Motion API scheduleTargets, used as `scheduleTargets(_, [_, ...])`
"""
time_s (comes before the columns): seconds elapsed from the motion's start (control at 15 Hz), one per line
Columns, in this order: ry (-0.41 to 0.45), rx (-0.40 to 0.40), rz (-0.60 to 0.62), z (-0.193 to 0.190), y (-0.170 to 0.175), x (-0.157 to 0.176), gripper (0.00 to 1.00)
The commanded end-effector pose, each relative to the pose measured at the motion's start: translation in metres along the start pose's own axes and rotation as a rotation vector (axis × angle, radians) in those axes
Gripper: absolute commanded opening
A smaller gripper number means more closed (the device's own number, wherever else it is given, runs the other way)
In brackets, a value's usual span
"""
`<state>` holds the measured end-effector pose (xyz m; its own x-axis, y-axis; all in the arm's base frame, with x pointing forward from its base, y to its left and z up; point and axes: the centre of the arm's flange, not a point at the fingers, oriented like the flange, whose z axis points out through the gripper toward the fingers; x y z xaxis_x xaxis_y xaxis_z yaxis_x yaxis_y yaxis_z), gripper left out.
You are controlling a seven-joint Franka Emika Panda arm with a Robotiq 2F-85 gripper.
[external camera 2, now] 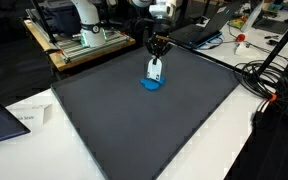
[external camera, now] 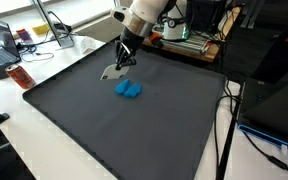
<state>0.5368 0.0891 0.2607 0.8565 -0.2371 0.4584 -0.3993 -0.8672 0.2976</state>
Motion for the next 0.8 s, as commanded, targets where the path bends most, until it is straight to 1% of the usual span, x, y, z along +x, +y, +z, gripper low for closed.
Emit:
scheduleTargets(0.0, [0.058,0.05,0.006,-0.007,0.009,-0.025,0.01])
scheduleTargets(0.4, [0.139,0.136,0.011,-0.011,0.01,-0.043,0.01])
scheduleTargets(0.53, [0.167,0.156,0.011,-0.011,0.011,-0.046,0.01])
scheduleTargets(0.73, [0.232,0.178,0.013,-0.012,0.014,-0.045,0.01])
